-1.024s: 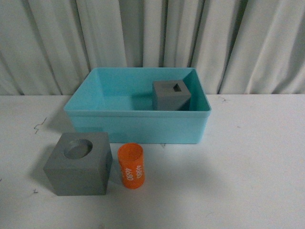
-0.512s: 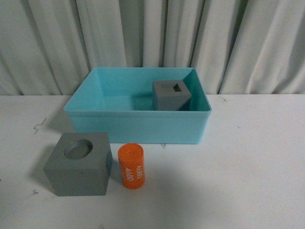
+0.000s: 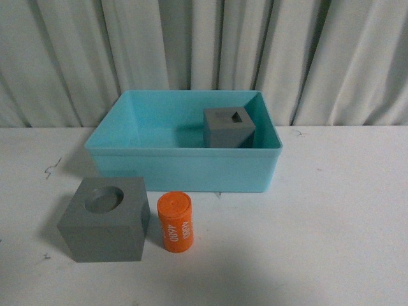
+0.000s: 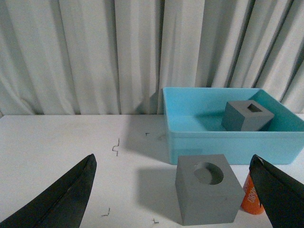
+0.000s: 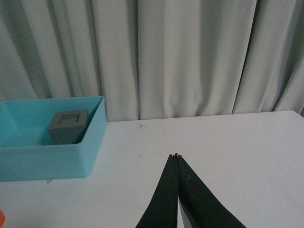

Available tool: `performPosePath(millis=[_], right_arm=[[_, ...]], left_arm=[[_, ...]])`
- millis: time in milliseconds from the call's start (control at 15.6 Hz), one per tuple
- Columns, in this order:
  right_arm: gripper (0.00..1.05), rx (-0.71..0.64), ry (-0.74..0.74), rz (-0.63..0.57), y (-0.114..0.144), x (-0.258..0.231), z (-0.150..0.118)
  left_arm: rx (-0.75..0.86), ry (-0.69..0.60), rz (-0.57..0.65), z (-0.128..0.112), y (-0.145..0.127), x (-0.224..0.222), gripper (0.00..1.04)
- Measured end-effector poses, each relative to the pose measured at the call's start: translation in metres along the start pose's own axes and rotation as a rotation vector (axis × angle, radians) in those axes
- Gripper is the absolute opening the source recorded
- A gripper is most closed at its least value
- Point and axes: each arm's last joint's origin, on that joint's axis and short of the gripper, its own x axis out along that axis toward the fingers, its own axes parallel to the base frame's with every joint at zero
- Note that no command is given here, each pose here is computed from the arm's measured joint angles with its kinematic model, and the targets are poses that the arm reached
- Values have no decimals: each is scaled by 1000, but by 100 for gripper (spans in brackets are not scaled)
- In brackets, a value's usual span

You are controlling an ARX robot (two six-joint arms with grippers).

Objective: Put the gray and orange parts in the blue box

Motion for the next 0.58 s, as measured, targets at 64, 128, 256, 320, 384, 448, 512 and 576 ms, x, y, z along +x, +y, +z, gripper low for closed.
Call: performPosePath(millis=[64, 128, 256, 320, 384, 448, 512, 576], right_arm=[[2, 0, 3, 0, 0, -2, 0], [2, 0, 8, 0, 0, -4, 0], [2, 0, 0, 0, 0, -8, 1], [2, 0, -3, 0, 0, -11, 2], [2, 0, 5, 0, 0, -12, 1], [2, 0, 3, 0, 0, -13, 1], [2, 0, 0, 0, 0, -14, 1], [2, 0, 1, 0, 0, -14, 1]], left_arm=[[0, 0, 0, 0, 0, 0, 98], [0, 0, 0, 0, 0, 0, 98], [0, 0, 0, 0, 0, 0, 98], [0, 0, 0, 0, 0, 0, 98], [0, 0, 0, 0, 0, 0, 98], [0, 0, 0, 0, 0, 0, 98], [0, 0, 0, 0, 0, 0, 98], [0, 0, 0, 0, 0, 0, 98]])
